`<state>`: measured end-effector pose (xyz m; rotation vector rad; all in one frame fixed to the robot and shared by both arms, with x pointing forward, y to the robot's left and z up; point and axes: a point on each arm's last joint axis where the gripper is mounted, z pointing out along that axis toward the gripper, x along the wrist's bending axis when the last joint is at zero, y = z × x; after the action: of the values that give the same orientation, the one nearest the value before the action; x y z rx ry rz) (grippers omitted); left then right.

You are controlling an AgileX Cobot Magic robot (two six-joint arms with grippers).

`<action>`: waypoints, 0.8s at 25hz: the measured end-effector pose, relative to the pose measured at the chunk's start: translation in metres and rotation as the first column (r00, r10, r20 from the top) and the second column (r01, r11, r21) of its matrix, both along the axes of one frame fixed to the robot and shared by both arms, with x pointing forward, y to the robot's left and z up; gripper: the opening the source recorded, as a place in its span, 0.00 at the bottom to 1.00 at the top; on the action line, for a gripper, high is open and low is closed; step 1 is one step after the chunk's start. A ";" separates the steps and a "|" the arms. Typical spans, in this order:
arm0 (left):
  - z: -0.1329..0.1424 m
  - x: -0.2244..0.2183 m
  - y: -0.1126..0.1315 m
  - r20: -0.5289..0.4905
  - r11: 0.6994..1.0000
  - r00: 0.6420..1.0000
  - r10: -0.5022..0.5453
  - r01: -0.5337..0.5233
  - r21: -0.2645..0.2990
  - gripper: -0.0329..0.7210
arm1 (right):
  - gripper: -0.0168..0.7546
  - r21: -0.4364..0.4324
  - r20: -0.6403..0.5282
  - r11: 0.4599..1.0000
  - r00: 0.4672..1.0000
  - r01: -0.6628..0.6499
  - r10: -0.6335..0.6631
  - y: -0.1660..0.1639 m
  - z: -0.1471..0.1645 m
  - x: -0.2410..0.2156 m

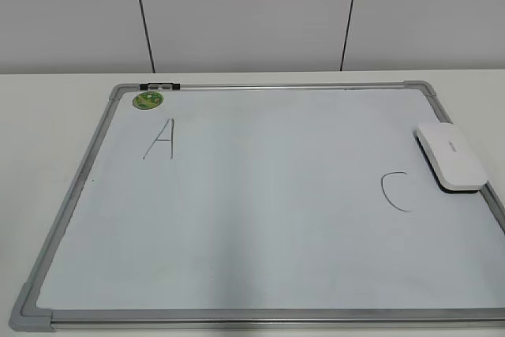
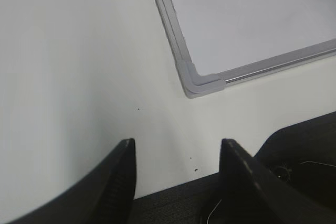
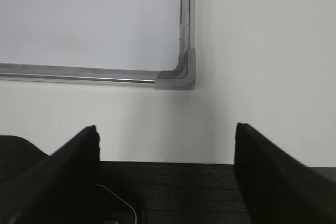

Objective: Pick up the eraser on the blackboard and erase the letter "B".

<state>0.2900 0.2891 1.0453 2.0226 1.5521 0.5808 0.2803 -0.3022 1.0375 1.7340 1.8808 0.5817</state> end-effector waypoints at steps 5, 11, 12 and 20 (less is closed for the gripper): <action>-0.001 0.000 0.000 -0.003 1.000 1.000 0.000 0.000 0.000 0.53 | 0.79 0.000 0.000 1.000 1.000 0.000 0.000 0.000 0.000 0.000; -0.001 0.000 0.000 -0.003 1.000 1.000 0.000 0.000 0.000 0.53 | 0.79 0.000 0.000 1.000 1.000 0.000 0.000 0.000 0.000 0.000; -0.001 0.000 0.000 -0.003 1.000 1.000 0.000 0.000 0.000 0.53 | 0.79 0.000 0.000 1.000 1.000 0.000 0.000 0.000 0.000 0.000; 0.005 -0.019 0.005 0.127 0.997 0.989 0.077 -0.075 -0.020 0.52 | 0.79 0.005 0.096 1.000 0.995 0.002 -0.002 -0.001 0.003 -0.013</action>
<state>0.2715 0.2944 1.0499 1.8836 1.5572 0.7112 0.2671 -0.3030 1.0409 1.6808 1.8125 0.6576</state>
